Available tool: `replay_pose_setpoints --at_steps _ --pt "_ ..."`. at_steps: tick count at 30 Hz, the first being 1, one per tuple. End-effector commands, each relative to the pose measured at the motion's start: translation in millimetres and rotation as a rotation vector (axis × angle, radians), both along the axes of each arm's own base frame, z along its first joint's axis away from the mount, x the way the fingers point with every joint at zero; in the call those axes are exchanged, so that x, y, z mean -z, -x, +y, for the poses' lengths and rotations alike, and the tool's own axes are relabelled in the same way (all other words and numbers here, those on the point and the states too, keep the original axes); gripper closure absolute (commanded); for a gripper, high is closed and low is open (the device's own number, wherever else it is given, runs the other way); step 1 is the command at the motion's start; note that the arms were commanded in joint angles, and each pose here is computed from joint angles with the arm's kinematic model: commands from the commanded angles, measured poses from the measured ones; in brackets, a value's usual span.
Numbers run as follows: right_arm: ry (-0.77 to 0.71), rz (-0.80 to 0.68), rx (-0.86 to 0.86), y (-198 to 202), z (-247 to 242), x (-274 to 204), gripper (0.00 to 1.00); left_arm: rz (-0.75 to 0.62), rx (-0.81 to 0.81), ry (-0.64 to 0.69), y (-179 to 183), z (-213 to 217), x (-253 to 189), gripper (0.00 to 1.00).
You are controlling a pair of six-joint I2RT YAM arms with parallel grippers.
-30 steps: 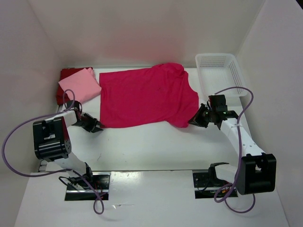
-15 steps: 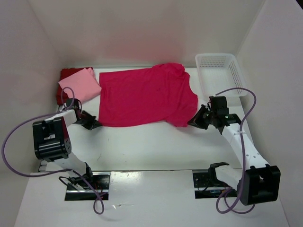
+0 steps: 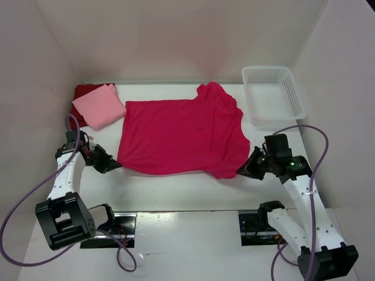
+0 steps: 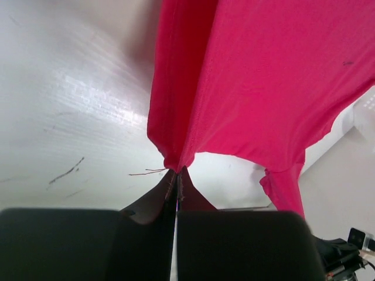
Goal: Fold and stack the t-shirts
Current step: Fold the flattened tshirt in 1/3 of the way
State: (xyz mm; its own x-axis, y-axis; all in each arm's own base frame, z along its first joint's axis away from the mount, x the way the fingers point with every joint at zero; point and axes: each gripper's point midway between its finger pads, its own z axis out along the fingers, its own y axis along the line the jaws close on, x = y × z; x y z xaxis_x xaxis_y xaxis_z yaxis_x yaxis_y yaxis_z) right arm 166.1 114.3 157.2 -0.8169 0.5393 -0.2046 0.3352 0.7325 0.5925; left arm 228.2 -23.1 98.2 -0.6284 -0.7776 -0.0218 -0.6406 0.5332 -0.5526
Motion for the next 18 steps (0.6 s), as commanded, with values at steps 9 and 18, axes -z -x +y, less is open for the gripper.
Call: replay_pose_setpoints --at_steps 9,18 --pt "0.116 -0.065 0.068 -59.0 -14.7 -13.8 1.00 -0.062 -0.012 0.011 -41.2 12.3 -24.9 1.00" --pt "0.143 -0.229 0.138 -190.3 -26.2 -25.2 1.00 -0.087 -0.090 0.032 -112.5 37.8 -8.2 1.00"
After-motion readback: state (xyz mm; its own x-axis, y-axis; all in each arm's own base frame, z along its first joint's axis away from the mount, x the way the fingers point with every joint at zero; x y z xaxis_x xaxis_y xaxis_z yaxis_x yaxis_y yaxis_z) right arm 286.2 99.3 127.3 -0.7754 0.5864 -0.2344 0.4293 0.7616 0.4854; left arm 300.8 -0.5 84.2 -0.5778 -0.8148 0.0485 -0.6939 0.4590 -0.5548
